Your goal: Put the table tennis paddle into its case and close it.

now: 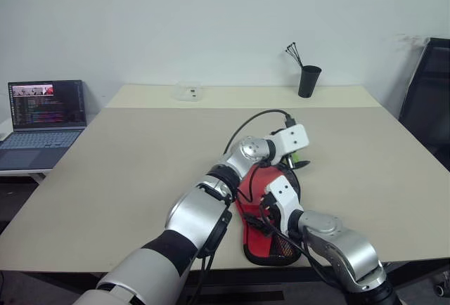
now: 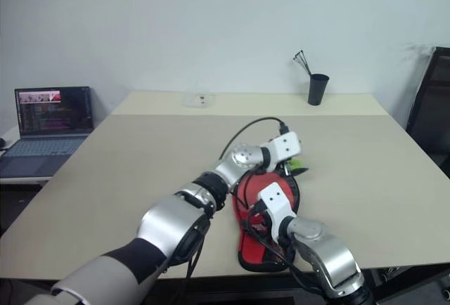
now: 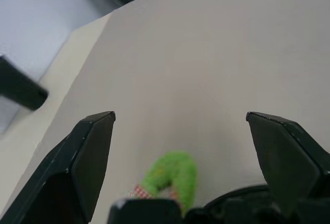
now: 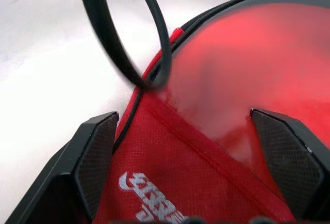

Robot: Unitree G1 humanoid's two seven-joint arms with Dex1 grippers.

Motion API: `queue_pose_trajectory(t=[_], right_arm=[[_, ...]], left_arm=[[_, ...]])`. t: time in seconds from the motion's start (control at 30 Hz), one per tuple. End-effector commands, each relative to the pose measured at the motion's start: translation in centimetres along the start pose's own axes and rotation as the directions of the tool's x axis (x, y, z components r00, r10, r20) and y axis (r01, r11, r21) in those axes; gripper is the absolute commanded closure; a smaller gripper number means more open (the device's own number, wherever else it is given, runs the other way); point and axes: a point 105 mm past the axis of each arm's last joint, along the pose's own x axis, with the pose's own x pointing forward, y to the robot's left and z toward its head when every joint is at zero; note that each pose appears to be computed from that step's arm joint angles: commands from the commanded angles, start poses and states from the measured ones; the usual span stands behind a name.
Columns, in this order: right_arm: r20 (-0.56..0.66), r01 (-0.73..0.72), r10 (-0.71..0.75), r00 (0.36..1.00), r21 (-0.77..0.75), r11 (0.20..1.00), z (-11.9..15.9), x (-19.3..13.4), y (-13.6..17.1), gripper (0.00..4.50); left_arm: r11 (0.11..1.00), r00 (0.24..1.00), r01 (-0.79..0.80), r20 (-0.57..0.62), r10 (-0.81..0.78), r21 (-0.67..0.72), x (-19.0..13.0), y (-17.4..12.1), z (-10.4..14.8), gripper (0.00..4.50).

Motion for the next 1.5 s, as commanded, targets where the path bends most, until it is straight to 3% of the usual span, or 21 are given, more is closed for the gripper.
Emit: queue_pose_trajectory(t=[0.03,0.3,0.5,0.73,0.97,1.33,1.5], right_arm=[[-0.025,-0.031,0.032,0.999,0.068,0.997,-0.5,-1.3,-0.4,0.0],[0.072,-0.073,0.067,0.995,0.086,0.994,2.7,-4.3,-2.2,0.0],[0.151,0.035,-0.052,0.987,0.117,0.992,5.7,-4.8,-7.0,0.0],[0.192,0.22,-0.246,0.95,0.147,0.964,8.5,-2.1,-14.0,0.0],[0.167,0.361,-0.398,0.902,0.214,0.908,8.0,1.3,-18.1,0.0],[0.059,0.453,-0.469,0.881,0.183,0.873,4.4,3.8,-18.9,0.0],[0.046,0.449,-0.463,0.885,0.174,0.876,4.0,4.2,-18.6,0.0]], left_arm=[[0.997,0.996,-0.049,0.077,0.054,-0.064,-1.2,2.0,1.0,0.06],[0.958,0.986,-0.142,0.054,0.16,-0.248,-6.5,4.8,-4.1,0.06],[0.906,0.96,-0.252,0.027,0.277,-0.34,-10.6,6.5,-6.8,0.06],[0.877,0.962,-0.237,0.027,0.273,-0.417,-13.8,5.3,-8.3,0.06],[0.915,0.992,-0.055,0.082,0.095,-0.399,-13.4,1.7,-6.9,0.06],[0.937,0.987,0.134,0.124,-0.099,-0.322,-8.9,-2.3,-4.9,0.06],[0.936,0.977,0.21,0.094,-0.191,-0.283,-7.6,-4.1,-5.6,0.06]])
